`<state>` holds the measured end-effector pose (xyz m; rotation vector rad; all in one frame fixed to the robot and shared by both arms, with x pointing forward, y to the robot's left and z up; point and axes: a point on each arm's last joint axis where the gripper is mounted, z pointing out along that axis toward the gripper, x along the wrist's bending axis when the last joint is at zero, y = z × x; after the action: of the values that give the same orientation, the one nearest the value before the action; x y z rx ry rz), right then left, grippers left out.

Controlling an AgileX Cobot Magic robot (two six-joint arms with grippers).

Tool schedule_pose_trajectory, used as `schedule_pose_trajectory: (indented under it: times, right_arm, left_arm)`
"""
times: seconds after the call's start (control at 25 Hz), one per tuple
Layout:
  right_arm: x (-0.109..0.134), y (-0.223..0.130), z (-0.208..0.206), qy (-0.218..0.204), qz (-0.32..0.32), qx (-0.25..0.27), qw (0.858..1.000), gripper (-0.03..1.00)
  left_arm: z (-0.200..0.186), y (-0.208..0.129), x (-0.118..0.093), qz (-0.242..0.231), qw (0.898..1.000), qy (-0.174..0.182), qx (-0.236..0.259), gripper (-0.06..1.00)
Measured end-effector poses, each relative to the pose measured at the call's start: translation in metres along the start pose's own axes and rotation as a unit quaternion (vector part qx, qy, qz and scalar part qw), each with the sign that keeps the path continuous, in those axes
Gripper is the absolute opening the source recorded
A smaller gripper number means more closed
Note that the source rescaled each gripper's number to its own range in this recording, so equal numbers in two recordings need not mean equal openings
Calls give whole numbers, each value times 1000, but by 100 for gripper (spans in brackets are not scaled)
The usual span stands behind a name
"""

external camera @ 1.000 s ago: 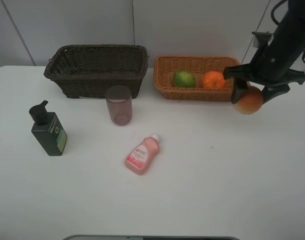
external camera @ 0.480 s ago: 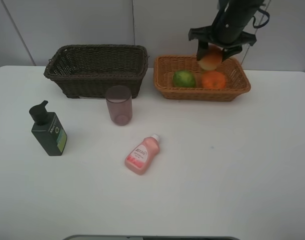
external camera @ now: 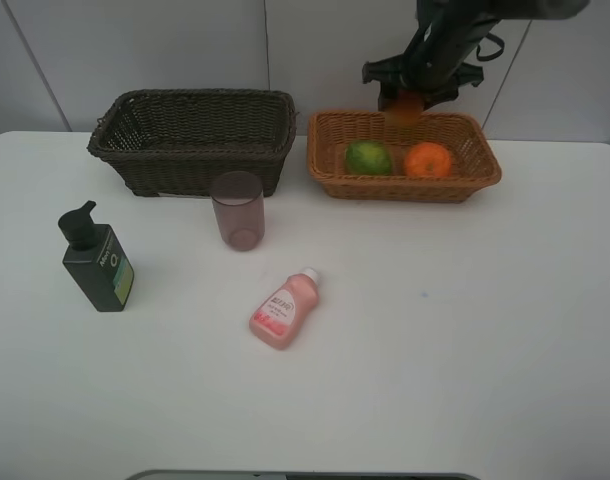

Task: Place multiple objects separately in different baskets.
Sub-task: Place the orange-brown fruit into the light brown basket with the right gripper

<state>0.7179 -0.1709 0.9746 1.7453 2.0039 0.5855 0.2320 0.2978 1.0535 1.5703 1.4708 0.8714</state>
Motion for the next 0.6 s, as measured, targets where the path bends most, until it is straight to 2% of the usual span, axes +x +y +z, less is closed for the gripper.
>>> schedule_pose_trajectory:
  times: [0.36, 0.4, 0.44, 0.6]
  right_arm:
    - [-1, -9, 19, -10, -12, 18, 1000, 0]
    - [-1, -9, 19, -10, -12, 18, 1000, 5]
    - [-2, -9, 19, -11, -13, 18, 1000, 16]
    - [-2, -10, 19, -13, -13, 24, 1000, 73]
  left_arm:
    - [0, 0, 0, 0, 1000, 0, 0, 92]
    - [0, 0, 0, 0, 1000, 0, 0, 92]
    - [0, 0, 0, 0, 1000, 0, 0, 92]
    - [0, 0, 0, 0, 1000, 0, 0, 92]
